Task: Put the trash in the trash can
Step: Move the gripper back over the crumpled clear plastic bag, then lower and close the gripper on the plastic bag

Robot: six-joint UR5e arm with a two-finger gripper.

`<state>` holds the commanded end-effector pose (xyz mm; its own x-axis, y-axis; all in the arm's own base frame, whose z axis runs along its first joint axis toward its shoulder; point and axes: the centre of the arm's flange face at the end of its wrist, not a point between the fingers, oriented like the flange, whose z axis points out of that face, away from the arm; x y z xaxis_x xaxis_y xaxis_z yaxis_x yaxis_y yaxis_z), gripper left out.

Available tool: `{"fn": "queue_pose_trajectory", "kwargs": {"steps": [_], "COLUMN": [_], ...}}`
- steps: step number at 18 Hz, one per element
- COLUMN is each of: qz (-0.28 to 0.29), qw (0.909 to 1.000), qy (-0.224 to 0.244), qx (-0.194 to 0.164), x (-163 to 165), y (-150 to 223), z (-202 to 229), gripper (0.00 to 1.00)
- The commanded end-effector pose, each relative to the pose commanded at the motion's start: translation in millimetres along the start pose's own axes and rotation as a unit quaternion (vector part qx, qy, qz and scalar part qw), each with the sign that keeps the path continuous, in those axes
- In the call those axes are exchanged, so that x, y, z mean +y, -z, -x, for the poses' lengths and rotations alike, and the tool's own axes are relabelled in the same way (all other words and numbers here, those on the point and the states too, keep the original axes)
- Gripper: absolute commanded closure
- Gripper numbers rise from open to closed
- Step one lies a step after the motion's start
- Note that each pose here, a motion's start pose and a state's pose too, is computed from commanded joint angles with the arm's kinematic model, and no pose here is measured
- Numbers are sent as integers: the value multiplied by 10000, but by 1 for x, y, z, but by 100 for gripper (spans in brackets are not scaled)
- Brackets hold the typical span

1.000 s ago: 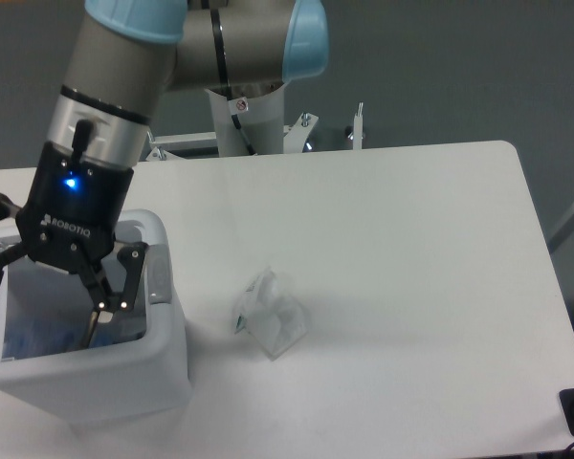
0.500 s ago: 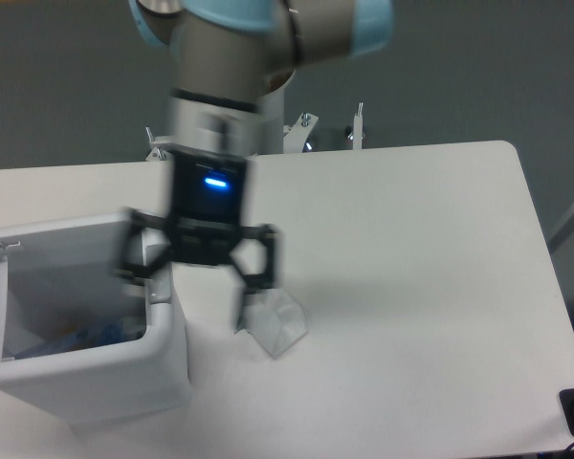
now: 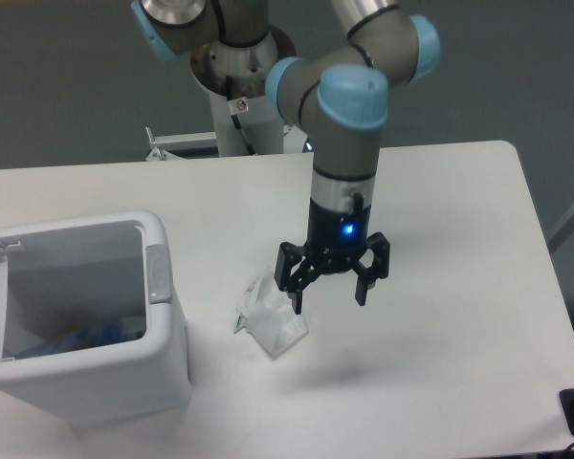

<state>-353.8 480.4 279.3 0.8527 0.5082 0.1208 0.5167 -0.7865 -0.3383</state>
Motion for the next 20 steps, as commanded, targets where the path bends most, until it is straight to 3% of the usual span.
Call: {"fn": "queue_pose_trajectory", "kwargs": {"steps": [3, 7, 8, 9, 10, 11, 12, 17, 20], "qz": [355, 745, 740, 761, 749, 748, 725, 582, 120], "qw": [9987, 9960, 9959, 9958, 9958, 9957, 9959, 9970, 9986], "qy": [-373, -498, -511, -496, -505, -501, -497, -418, -351], "qx": [20, -39, -79, -106, -180, -214, -221, -279, -381], "x": [12, 18, 18, 18, 17, 16, 15, 4, -26], "y": [-34, -81, -80, -80, -77, -76, -74, -63, -23], "z": [-51, -65, -65, -64, -63, -62, -61, -38, -26], "gripper": [0, 0, 11, 32, 64, 90, 100, 100, 100]}}
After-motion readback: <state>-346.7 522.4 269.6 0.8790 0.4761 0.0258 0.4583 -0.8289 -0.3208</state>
